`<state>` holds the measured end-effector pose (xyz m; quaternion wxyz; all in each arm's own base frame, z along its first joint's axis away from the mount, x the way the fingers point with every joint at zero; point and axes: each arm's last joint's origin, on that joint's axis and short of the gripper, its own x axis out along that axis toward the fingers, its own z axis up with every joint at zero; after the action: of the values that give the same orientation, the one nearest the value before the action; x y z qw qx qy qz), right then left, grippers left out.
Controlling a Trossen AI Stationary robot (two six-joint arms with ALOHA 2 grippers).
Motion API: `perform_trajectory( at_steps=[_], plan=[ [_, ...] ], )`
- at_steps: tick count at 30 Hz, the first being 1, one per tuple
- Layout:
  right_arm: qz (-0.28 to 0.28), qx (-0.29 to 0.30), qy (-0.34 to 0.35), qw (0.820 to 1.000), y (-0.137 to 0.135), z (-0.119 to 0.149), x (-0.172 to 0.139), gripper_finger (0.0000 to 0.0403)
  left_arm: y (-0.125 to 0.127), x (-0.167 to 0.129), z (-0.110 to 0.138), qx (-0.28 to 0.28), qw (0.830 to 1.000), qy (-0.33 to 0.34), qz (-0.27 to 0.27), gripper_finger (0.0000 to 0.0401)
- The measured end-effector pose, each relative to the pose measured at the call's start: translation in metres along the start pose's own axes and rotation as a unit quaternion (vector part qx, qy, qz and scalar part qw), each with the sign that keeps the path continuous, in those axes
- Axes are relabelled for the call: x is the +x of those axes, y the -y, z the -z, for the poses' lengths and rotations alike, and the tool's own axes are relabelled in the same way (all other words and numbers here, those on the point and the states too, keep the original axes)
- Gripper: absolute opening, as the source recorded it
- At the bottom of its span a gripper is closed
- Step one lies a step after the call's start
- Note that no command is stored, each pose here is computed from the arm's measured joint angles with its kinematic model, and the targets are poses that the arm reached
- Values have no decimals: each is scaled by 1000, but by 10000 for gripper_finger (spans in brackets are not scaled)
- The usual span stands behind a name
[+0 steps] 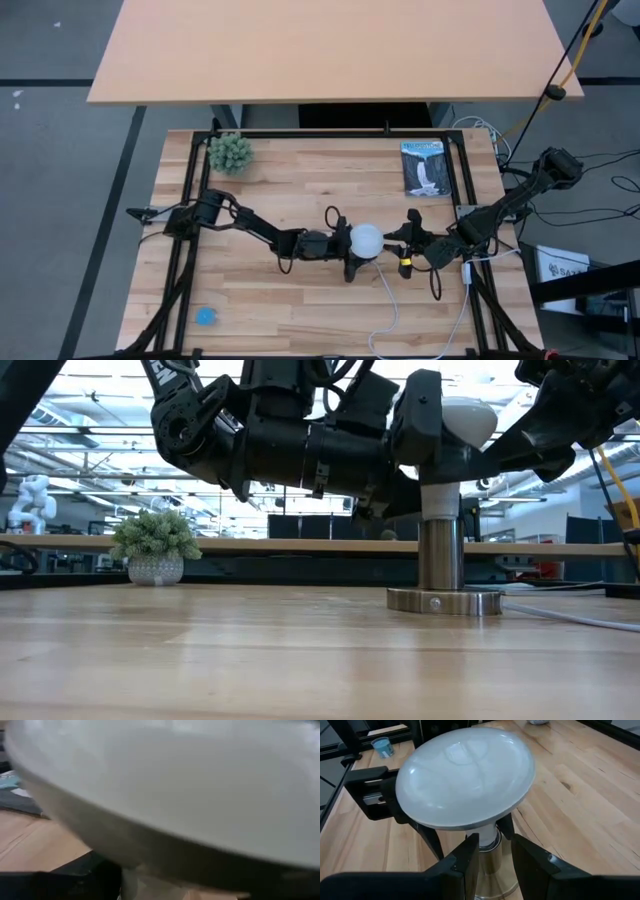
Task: Screw lightbulb
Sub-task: Insert the lightbulb into the lamp
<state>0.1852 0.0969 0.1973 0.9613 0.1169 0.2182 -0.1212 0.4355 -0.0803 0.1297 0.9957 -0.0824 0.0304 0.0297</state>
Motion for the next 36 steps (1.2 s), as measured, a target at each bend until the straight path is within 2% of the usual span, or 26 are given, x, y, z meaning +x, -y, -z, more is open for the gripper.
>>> perform_trajectory(
  at_steps=[25, 30, 36],
  plan=[
    [0, -4, 0, 1000, 0, 0, 0, 106, 0, 0, 0, 1, 1000, -2, -1, 298],
    [0, -4, 0, 1000, 0, 0, 0, 106, 0, 0, 0, 34, 999, -2, 4, 298],
    [-9, -4, -6, 1000, -1, 0, 0, 106, 0, 0, 1, 33, 999, -5, 4, 298]
  ],
)
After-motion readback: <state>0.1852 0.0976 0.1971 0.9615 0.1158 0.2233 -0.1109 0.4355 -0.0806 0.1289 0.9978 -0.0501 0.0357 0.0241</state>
